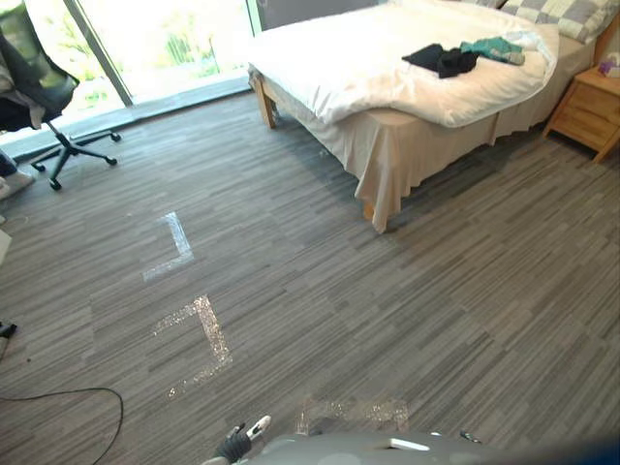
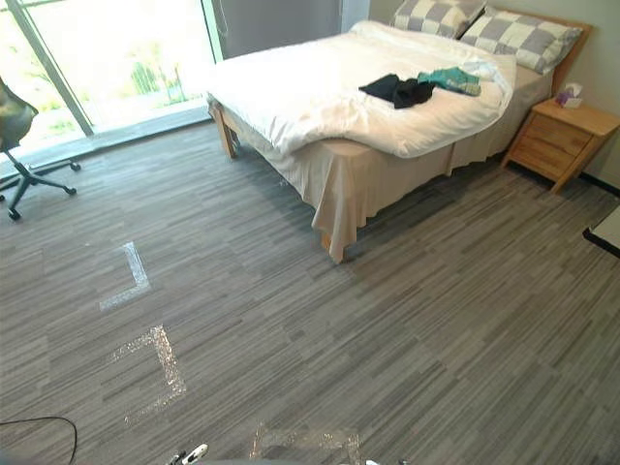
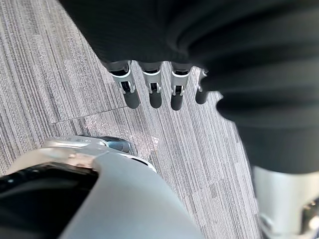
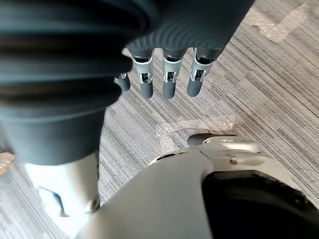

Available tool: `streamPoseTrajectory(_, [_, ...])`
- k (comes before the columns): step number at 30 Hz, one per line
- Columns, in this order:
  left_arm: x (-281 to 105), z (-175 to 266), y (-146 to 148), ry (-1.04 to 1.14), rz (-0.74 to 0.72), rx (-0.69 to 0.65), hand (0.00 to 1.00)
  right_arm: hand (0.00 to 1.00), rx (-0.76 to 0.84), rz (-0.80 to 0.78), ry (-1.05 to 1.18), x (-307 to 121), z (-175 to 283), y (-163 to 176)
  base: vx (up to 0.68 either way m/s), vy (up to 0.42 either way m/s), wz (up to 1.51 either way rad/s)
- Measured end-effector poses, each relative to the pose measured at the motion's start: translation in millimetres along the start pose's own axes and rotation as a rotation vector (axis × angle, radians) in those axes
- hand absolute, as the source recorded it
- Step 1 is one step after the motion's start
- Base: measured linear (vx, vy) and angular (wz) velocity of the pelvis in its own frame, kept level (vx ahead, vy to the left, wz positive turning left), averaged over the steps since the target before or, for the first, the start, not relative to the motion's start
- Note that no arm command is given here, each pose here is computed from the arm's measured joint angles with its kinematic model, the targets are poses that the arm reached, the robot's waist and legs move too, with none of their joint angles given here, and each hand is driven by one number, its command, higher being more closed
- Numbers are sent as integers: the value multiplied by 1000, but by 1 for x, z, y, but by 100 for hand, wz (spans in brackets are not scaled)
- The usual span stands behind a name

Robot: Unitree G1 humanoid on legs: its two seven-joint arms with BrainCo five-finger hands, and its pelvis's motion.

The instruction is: Tidy the bed and pick cloth on bed and put in laundry

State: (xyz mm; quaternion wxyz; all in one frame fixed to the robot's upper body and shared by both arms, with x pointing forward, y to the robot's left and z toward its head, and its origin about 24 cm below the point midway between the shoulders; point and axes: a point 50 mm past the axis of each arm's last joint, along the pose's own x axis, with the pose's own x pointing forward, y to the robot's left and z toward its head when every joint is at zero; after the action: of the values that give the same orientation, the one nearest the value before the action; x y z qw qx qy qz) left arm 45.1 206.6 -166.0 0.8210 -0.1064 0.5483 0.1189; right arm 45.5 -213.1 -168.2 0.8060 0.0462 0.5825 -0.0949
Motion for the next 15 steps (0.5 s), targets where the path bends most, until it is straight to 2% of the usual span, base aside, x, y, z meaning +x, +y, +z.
streamPoseTrajectory(15, [4,10,-3,6,22,93,0,0,11,1,-28,2,10,2,2,-18,-7])
